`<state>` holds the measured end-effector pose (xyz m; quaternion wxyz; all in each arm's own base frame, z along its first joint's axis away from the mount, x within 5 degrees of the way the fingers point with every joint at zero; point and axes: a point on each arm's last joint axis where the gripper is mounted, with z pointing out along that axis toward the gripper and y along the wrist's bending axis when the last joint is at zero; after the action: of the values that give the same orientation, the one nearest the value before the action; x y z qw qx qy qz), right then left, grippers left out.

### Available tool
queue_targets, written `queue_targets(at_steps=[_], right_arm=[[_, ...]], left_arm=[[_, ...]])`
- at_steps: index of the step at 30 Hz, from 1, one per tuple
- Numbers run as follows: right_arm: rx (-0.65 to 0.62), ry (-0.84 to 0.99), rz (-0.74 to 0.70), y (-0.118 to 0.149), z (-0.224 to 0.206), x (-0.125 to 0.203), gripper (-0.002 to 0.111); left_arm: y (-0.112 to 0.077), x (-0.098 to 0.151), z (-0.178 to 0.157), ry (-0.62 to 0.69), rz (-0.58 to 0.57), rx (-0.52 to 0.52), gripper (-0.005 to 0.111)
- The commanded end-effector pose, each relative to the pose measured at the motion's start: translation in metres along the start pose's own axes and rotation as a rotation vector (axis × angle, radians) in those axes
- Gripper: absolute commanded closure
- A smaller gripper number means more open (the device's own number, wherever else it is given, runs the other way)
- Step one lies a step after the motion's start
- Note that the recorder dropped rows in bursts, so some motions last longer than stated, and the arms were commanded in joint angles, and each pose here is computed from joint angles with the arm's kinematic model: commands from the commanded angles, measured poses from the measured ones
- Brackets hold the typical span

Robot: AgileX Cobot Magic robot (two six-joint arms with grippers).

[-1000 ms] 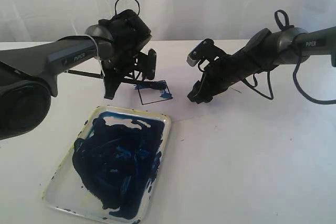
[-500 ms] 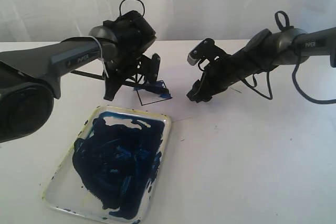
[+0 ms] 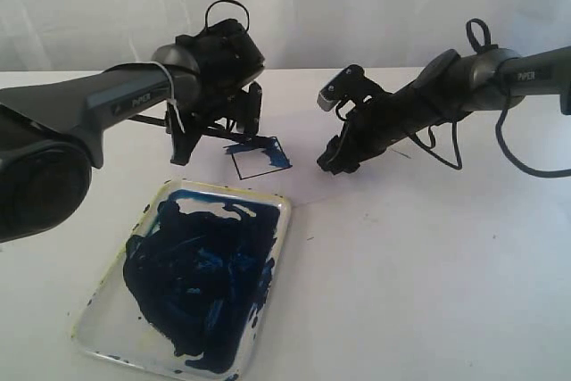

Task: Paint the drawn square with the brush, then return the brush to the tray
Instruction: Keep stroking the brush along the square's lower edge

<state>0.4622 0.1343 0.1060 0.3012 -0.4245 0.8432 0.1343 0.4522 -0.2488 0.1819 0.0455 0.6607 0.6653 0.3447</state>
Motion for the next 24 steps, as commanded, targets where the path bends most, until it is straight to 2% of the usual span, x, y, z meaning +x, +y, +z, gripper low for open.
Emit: queue_targets(at_steps=[1,5,11,16,24], right_arm=[[-0.013,0.043,-0.034,0.002,0.007,0.010,0.048],[-0.015,0.043,-0.034,0.002,0.006,0.009,0.048],[-0.015,0.043,-0.034,0.002,0.006,0.009,0.048],[-0.015,0.043,-0.034,0.002,0.006,0.009,0.048],[-0.013,0.043,-0.034,0.002,0.006,0.009,0.048]], left_arm=[[0.003,0.006,0.004,0.017,-0.033,-0.001,0.107],[0.004,0.003,0.004,-0.008,-0.024,-0.014,0.107],[-0.002,-0.004,0.005,-0.056,0.115,0.028,0.107],[0.000,-0.006,0.010,-0.041,0.075,-0.014,0.107],[0.006,-0.008,0.011,-0.057,0.072,-0.081,0.107]])
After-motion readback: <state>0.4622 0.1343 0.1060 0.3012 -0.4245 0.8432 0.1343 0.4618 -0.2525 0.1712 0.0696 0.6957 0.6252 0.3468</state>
